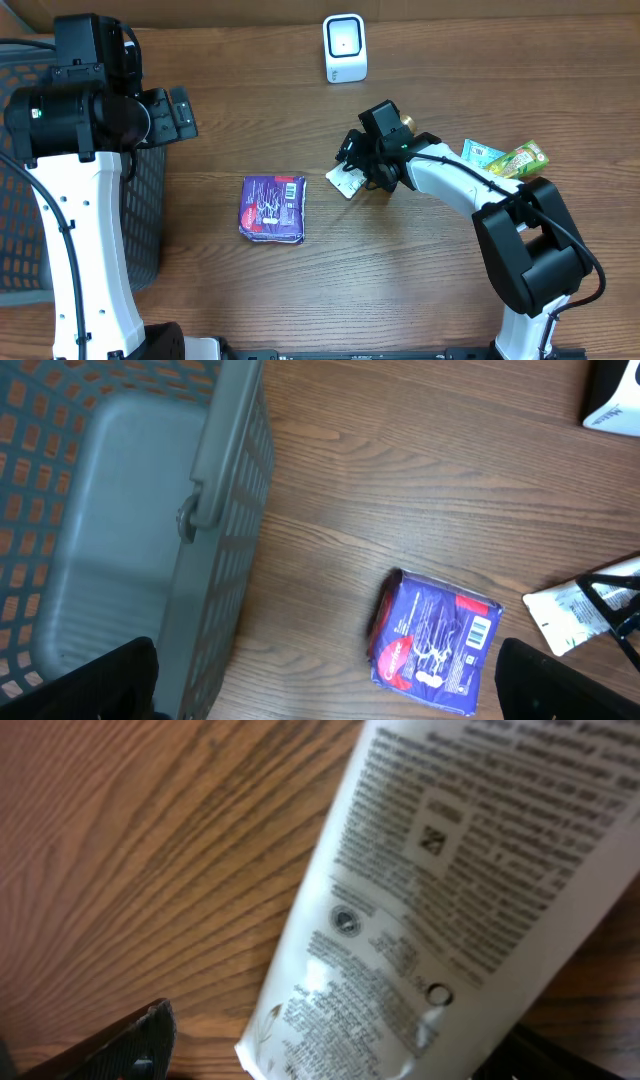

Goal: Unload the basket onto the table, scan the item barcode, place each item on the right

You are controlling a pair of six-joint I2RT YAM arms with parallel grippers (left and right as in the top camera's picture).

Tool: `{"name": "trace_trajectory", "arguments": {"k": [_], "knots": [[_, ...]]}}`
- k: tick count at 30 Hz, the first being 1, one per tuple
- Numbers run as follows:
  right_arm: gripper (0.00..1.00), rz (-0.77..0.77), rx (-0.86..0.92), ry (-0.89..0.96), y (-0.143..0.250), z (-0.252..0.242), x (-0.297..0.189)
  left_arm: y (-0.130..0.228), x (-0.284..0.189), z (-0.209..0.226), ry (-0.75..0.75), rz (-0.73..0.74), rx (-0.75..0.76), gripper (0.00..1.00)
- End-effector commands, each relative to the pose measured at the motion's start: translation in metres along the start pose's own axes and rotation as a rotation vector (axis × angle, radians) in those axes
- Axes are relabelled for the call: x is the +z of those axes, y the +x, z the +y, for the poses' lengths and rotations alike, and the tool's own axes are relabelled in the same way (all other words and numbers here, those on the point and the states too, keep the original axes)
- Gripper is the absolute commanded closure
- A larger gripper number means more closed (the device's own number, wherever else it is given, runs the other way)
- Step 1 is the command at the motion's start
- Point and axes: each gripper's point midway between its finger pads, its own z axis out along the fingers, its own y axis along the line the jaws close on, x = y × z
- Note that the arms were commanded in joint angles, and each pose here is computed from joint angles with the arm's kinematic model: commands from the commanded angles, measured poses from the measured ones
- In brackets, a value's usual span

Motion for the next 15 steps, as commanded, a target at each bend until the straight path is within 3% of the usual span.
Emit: {"name": "trace_trajectory", "arguments": {"k": [1, 9, 15], "knots": [[0.08, 0.005, 0.013, 0.053, 0.0038, -0.0157, 0.0134, -0.0035, -0.0068, -0.0015, 0.011, -0.022, -0.004, 0.00], [0.10, 0.038, 0.014, 0.072, 0.0104, -0.0213, 0.0128, -0.0035, -0.0068, -0.0015, 0.011, -0.022, -0.004, 0.01], [0.22, 0.040, 0.014, 0.074, 0.0107, -0.0219, 0.0128, -0.0035, -0.0068, -0.0015, 0.011, -0.022, -0.004, 0.00]]}}
